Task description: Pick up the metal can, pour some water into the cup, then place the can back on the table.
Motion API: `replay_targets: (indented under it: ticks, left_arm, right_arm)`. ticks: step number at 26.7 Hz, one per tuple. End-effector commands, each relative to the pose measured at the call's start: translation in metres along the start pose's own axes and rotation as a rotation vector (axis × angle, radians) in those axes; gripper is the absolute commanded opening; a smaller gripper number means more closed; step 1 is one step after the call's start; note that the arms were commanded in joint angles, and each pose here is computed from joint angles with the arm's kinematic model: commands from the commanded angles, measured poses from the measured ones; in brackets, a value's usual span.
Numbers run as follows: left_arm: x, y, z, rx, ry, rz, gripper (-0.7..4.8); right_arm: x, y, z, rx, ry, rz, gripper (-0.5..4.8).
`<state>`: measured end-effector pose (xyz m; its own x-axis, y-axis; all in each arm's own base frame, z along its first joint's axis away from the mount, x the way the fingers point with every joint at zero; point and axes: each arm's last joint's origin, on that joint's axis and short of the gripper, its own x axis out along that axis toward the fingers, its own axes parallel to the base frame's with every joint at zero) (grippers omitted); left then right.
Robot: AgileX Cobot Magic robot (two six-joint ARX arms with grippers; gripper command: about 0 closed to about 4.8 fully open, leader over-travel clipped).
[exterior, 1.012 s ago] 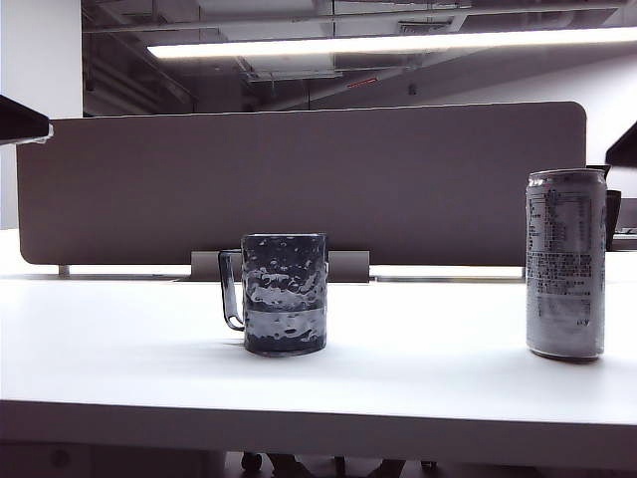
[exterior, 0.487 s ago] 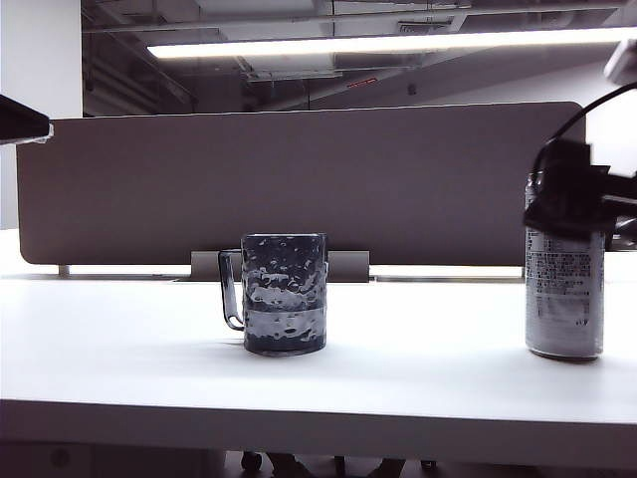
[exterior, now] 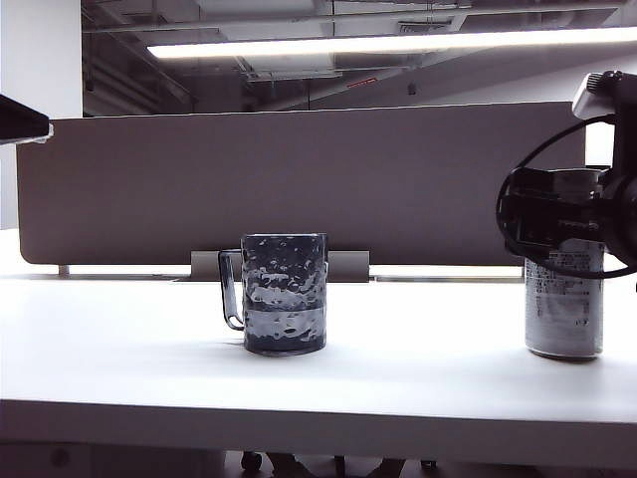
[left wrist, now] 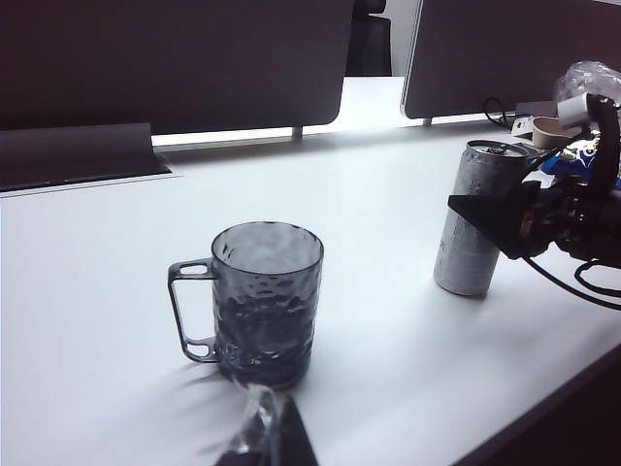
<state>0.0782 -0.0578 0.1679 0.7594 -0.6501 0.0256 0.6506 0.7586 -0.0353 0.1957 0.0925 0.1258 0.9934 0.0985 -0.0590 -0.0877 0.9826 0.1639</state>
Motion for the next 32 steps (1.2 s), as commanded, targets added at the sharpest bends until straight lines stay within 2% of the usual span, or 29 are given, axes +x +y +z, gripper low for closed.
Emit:
replay_targets:
  ticks: [1, 8, 9, 14, 16, 19, 22, 27, 29, 32]
  left_arm:
    - [0.000, 0.000, 0.001, 0.002, -0.010, -0.003, -0.05]
    - [0.000, 0.000, 0.001, 0.002, -0.010, -0.003, -0.05]
    - [0.000, 0.000, 0.001, 0.002, -0.010, -0.003, -0.05]
    - [0.000, 0.000, 0.001, 0.002, -0.010, -0.003, -0.05]
    - [0.000, 0.000, 0.001, 0.002, -0.010, -0.003, -0.05]
    - [0.000, 0.000, 0.001, 0.002, -0.010, -0.003, -0.05]
    - [0.000, 0.000, 0.001, 0.002, -0.010, -0.003, -0.05]
    - [0.000, 0.000, 0.001, 0.002, -0.010, -0.003, -0.05]
    - [0.000, 0.000, 0.001, 0.002, -0.010, -0.003, -0.05]
    - [0.000, 0.000, 0.001, 0.002, -0.010, -0.003, -0.05]
  right_arm:
    - [0.001, 0.001, 0.003, 0.011, -0.028, -0.014, 4.79]
    - [0.009, 0.005, 0.007, 0.015, -0.036, -0.012, 4.79]
    - [0.010, 0.005, 0.007, 0.014, -0.035, -0.012, 4.31]
    - [0.011, 0.006, 0.007, 0.008, -0.022, -0.015, 3.97]
    - [0.011, 0.006, 0.006, 0.004, -0.013, -0.017, 3.59]
    - [0.011, 0.005, 0.005, 0.002, -0.010, -0.017, 3.56]
    - [0.011, 0.005, 0.005, 0.002, -0.010, -0.017, 3.28]
    - [0.011, 0.005, 0.005, 0.002, -0.010, -0.017, 3.19]
    - [0.011, 0.005, 0.005, 0.000, -0.010, -0.017, 3.00]
    - [0.011, 0.005, 0.005, 0.000, -0.010, -0.017, 3.00]
